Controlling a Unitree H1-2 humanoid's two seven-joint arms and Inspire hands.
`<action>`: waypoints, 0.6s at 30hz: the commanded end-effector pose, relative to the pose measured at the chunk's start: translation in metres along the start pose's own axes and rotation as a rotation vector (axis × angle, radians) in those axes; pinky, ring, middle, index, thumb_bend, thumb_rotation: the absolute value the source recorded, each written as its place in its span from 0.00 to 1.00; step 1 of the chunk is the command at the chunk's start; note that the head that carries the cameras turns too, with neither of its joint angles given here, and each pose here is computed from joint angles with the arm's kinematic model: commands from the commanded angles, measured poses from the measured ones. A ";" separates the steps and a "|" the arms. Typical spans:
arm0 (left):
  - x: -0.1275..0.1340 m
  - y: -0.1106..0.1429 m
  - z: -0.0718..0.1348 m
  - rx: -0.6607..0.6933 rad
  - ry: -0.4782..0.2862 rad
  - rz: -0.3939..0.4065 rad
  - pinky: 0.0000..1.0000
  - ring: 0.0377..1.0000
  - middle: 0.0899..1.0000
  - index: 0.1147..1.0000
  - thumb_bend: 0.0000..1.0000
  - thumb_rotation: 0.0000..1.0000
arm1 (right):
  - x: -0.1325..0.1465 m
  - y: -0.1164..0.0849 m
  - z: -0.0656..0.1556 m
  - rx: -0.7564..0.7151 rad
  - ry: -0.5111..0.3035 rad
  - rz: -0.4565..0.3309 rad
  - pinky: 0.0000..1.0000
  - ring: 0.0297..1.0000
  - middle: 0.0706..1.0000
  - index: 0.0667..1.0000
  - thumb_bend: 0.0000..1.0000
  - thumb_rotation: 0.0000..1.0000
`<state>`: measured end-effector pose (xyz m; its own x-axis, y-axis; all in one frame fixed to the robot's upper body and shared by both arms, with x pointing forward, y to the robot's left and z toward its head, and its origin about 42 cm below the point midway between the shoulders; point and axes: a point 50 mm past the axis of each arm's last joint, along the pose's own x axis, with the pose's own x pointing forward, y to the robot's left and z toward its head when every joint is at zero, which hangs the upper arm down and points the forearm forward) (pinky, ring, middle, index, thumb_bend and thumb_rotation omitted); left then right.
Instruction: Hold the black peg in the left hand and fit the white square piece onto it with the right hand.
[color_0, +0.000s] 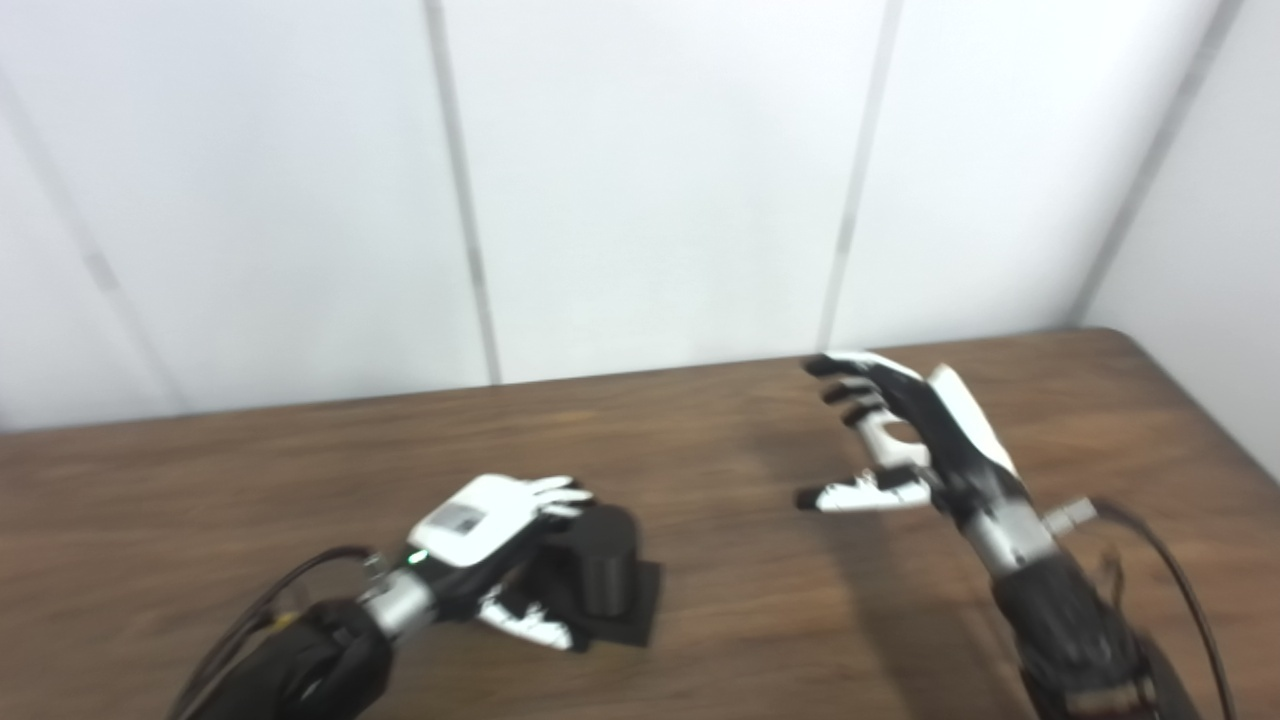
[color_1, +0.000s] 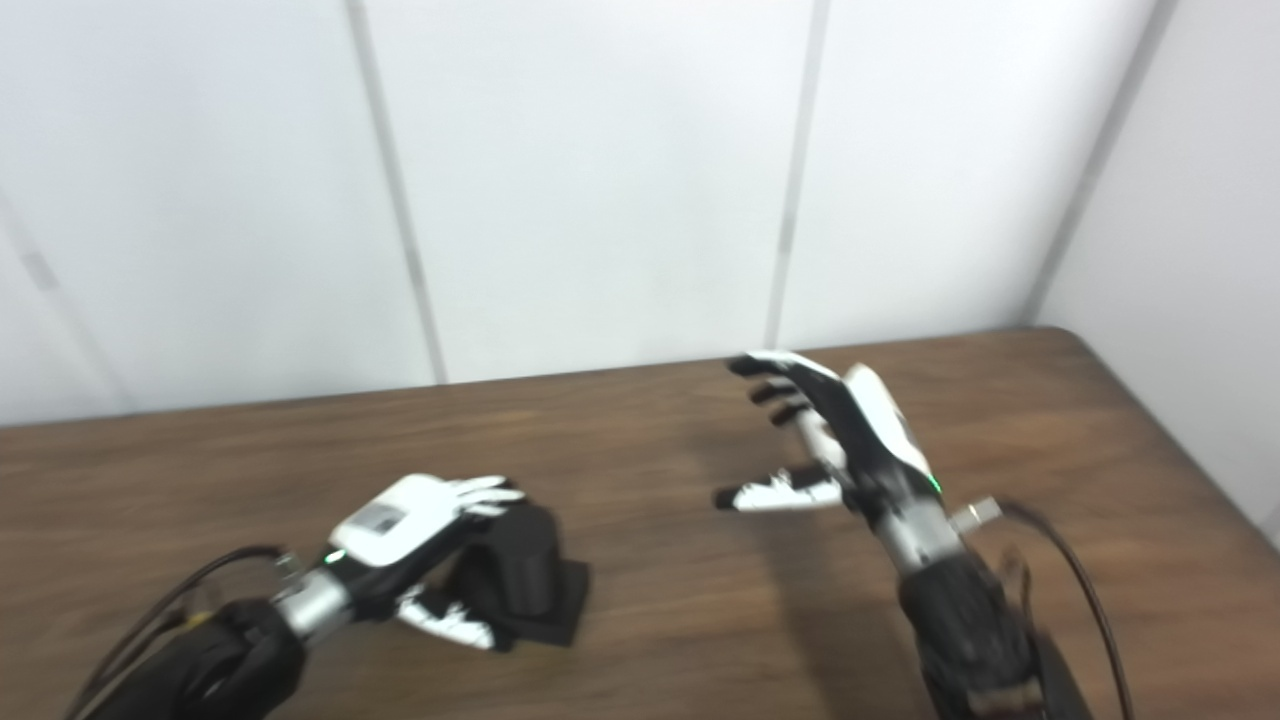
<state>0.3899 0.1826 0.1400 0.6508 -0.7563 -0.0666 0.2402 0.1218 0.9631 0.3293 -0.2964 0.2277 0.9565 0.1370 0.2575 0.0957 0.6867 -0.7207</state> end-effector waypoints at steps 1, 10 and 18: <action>-0.028 -0.031 -0.010 0.046 0.011 -0.157 0.82 0.89 0.84 0.42 0.52 0.06 | 0.016 -0.021 0.014 -0.142 -0.042 -0.004 0.55 0.68 0.76 0.74 0.74 0.14; -0.041 -0.032 -0.014 0.003 0.013 -0.141 0.80 0.86 0.82 0.42 0.52 0.06 | 0.046 -0.058 -0.002 -0.561 -0.013 0.122 0.68 0.81 0.83 0.76 0.79 0.18; -0.046 -0.034 -0.017 -0.001 0.006 -0.127 0.76 0.83 0.80 0.42 0.52 0.06 | 0.075 -0.085 -0.015 -0.721 0.160 0.315 0.94 1.00 0.98 0.87 0.88 0.27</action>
<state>0.3781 0.2020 0.1327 0.6410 -0.7670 -0.0308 0.2500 0.1707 0.9531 0.3890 -0.3518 0.2753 0.9855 0.1189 -0.1211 -0.1247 0.0233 -0.9919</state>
